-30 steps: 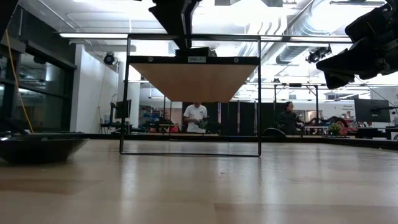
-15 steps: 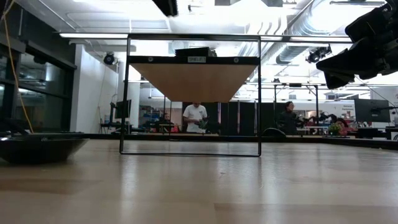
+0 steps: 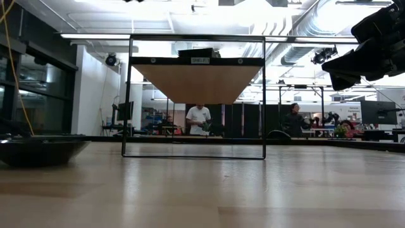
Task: Pick & Place Mini shaped plates
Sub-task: Stack the leaf-shaped plate on top of the stacked leaf-shaped plates on the shelf
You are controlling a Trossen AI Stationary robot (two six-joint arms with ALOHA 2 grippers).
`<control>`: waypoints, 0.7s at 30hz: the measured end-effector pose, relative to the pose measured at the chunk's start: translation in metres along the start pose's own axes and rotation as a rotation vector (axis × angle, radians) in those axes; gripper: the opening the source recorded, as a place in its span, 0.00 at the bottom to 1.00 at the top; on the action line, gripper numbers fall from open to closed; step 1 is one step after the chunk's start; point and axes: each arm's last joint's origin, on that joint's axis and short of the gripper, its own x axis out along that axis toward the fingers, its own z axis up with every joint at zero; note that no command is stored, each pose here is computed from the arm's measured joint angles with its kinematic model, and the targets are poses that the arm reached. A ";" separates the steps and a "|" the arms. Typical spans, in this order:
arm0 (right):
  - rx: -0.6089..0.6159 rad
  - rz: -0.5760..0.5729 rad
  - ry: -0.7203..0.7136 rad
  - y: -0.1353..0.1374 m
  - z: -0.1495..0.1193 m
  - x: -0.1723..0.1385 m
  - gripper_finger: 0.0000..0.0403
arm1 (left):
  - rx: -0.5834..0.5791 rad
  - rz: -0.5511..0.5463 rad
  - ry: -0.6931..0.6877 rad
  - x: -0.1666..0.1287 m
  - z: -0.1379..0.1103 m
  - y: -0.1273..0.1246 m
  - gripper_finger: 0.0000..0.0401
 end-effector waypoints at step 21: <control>0.000 -0.001 0.000 0.000 0.000 0.000 0.01 | 0.027 -0.335 -0.276 0.019 -0.079 -0.119 0.37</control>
